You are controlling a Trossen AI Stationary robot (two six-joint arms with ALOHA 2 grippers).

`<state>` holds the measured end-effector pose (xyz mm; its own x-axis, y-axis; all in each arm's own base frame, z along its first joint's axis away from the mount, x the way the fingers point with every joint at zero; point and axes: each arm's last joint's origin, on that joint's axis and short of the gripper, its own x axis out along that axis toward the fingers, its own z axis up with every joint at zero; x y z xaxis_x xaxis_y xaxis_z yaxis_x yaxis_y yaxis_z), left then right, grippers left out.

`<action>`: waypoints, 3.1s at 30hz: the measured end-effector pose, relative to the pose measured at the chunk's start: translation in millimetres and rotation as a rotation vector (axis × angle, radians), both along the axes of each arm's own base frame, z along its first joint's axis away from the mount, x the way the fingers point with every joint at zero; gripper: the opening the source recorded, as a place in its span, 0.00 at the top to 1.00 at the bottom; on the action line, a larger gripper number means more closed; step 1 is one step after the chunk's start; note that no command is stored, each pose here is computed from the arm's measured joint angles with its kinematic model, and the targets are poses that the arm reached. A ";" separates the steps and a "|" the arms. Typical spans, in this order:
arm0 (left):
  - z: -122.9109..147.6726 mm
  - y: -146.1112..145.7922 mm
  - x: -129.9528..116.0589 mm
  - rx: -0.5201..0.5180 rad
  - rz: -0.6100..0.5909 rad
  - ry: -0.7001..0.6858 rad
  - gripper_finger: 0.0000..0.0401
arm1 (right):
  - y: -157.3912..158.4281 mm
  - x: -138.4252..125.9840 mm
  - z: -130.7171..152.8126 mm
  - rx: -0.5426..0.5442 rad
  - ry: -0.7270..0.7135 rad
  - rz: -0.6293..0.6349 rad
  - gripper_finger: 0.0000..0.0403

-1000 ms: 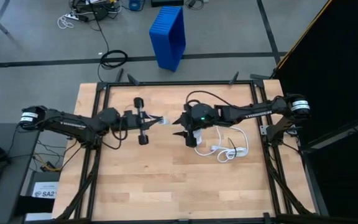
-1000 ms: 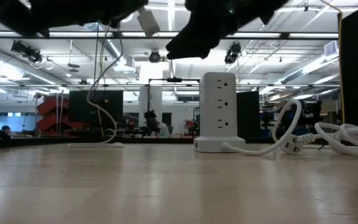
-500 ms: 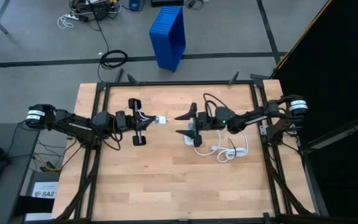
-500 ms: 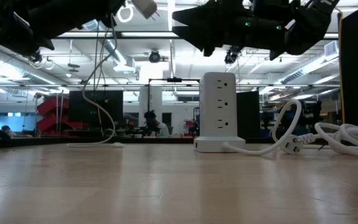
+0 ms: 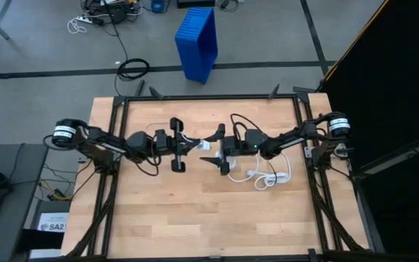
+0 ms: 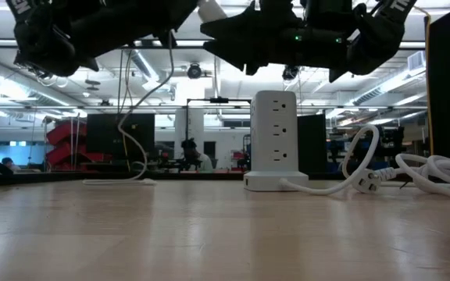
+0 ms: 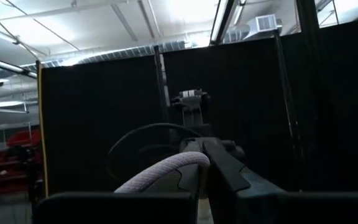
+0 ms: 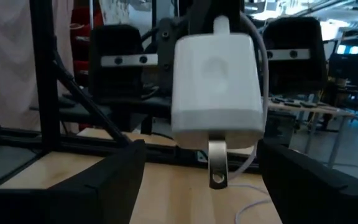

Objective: Plug in charger
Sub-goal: Insert the white charger adapter into the white outlet extension

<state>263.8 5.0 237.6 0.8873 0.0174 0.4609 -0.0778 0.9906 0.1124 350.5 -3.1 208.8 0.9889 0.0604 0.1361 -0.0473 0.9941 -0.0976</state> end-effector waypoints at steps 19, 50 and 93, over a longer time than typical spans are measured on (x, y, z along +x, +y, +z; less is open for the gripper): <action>-2.9 -0.3 -0.7 0.001 -0.004 0.016 1.00 | 0.1 -1.6 8.7 -0.010 -0.081 0.001 0.67; -28.0 -5.3 -26.6 0.260 0.145 0.613 0.47 | -22.7 -23.0 29.1 0.183 0.189 -0.064 0.72; -11.9 -41.5 18.0 0.874 0.333 0.735 0.32 | -24.3 7.2 23.8 0.392 0.472 0.191 0.72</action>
<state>281.8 -36.5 225.7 0.9551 0.2302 -0.1864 0.0486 0.4991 0.8652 357.7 -27.5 232.6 0.9245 0.2753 -0.2636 -0.1760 0.9218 0.3455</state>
